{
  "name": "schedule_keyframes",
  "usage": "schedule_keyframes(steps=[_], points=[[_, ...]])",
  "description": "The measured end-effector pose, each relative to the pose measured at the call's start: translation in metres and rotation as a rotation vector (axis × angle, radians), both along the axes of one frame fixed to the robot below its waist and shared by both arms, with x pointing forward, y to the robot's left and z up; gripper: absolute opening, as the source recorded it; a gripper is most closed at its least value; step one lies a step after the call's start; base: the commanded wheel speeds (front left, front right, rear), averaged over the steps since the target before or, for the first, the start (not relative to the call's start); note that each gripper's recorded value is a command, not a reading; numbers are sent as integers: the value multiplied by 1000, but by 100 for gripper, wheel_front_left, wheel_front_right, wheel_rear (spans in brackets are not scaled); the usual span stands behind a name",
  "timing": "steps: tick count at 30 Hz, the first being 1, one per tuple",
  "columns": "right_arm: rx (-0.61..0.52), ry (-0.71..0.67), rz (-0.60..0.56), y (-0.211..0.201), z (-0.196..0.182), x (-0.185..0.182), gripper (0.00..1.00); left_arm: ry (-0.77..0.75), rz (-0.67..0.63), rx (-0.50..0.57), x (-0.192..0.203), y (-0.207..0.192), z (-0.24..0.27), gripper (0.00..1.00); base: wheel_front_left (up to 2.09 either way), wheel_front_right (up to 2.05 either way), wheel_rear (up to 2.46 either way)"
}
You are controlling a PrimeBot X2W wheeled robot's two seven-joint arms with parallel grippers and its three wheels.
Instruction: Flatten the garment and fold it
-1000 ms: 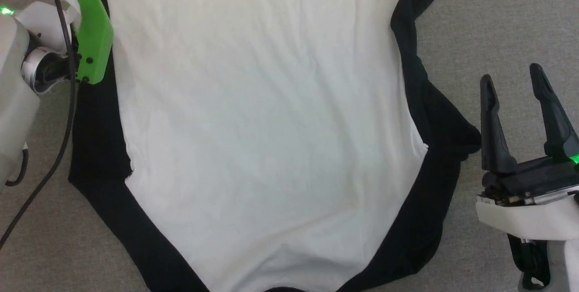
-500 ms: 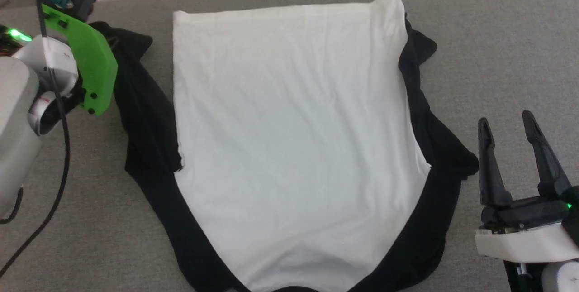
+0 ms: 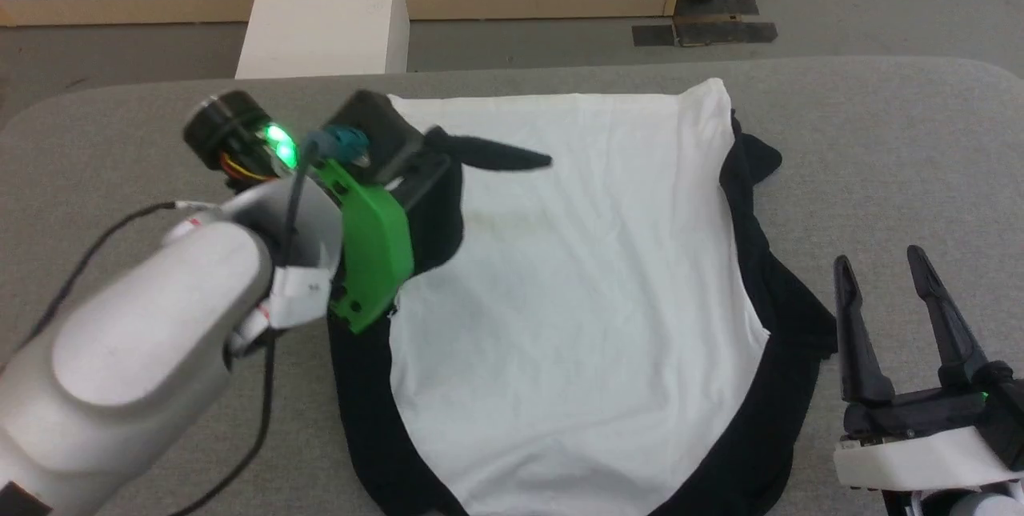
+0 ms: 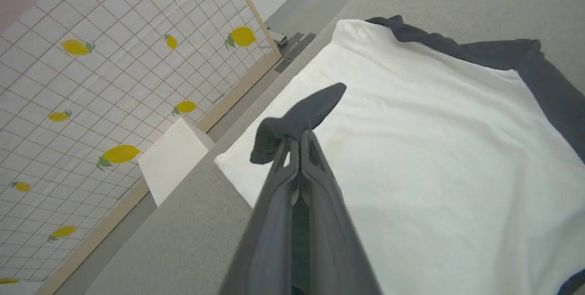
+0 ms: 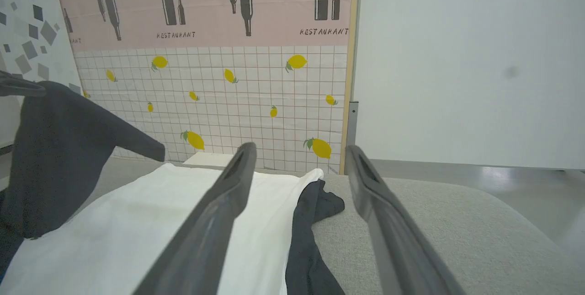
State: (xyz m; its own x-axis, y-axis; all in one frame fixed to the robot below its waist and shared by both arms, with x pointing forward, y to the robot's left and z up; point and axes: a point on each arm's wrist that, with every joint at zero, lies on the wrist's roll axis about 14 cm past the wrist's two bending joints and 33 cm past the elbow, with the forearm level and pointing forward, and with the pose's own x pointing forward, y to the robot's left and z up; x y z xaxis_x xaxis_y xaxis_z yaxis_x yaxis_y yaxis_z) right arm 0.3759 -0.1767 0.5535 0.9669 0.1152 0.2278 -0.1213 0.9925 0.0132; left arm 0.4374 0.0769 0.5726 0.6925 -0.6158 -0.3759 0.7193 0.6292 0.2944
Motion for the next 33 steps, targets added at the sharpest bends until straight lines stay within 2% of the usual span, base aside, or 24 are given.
schedule_keyframes(steps=[5, 8, 14, 20, 22, 25, 26, 27, 30, 33], points=[[-1, 10, -58, -16, -3, -6, 100, 30, -137, -60, -32, -47, -17, 0, 0, 0, 0], [0, 33, -84, -24, -10, -7, 100, 101, -217, -115, -54, -82, -43, 0, 0, 0, 0], [1, 87, -116, -33, -28, -4, 100, 258, -290, -146, -87, -124, -104, 0, 0, 0, 0], [-2, 126, -146, -42, -41, 2, 100, 434, -271, -75, -107, -125, -173, 0, 0, 0, 0], [-2, 139, -150, -44, -45, 4, 100, 456, -264, -26, -108, -119, -190, 0, 0, 0, 0], [-1, 145, -154, -45, -48, 6, 100, 459, -259, -11, -106, -119, -200, 0, 0, 0, 0], [-1, 144, -153, -44, -47, 6, 100, 455, -258, -15, -106, -119, -200, 34, 0, 0, 0], [-1, 139, -151, -44, -46, 6, 100, 444, -259, -25, -105, -120, -198, 100, 0, 0, 0], [-13, 104, -146, -46, -34, 9, 100, 381, -266, -86, -102, -123, -185, 100, 0, 0, 0], [-50, 44, -146, -55, -14, 14, 100, 277, -205, -229, -84, -124, -154, 100, 0, 0, 0]])
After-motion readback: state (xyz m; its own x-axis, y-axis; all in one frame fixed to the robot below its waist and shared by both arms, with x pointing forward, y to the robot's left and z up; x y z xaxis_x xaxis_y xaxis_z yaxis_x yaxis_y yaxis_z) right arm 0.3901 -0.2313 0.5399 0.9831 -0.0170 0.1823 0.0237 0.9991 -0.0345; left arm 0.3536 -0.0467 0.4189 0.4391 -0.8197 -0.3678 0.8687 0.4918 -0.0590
